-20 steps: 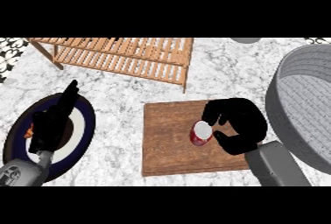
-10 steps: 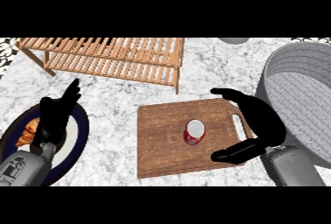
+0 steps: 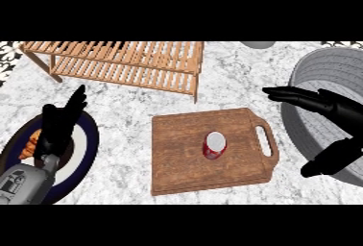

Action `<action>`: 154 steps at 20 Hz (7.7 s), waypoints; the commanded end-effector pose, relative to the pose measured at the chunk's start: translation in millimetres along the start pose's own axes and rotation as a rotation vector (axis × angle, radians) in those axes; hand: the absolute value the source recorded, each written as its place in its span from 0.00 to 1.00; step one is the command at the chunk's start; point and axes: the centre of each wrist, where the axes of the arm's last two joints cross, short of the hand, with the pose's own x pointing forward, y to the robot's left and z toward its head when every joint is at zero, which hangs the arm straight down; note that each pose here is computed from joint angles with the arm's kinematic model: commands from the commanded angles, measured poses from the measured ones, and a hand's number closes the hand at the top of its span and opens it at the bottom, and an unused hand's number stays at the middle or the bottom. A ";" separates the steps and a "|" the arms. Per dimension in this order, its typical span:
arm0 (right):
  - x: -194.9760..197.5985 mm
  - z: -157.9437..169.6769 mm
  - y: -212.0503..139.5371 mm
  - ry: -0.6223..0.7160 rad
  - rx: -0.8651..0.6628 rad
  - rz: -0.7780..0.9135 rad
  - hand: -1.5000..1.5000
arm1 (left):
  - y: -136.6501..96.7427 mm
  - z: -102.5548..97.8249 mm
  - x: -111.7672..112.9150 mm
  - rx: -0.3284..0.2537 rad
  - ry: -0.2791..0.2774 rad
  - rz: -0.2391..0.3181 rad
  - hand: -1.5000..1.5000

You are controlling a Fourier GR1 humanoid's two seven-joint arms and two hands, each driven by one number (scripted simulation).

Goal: Pick the can from the cutting board and place it in the basket

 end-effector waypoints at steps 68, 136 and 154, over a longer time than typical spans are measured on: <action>-42.0 -85.3 153.0 0.165 0.160 -0.043 0.00 | -14.9 5.8 7.9 -0.015 -0.001 -0.004 0.50; 167.9 -68.5 -133.3 1.130 -0.746 0.565 1.00 | -13.8 -0.7 0.5 -0.005 0.001 -0.008 0.50; 59.1 64.7 -152.1 1.141 -0.658 0.528 1.00 | -0.8 -7.4 10.1 -0.015 -0.001 -0.006 0.50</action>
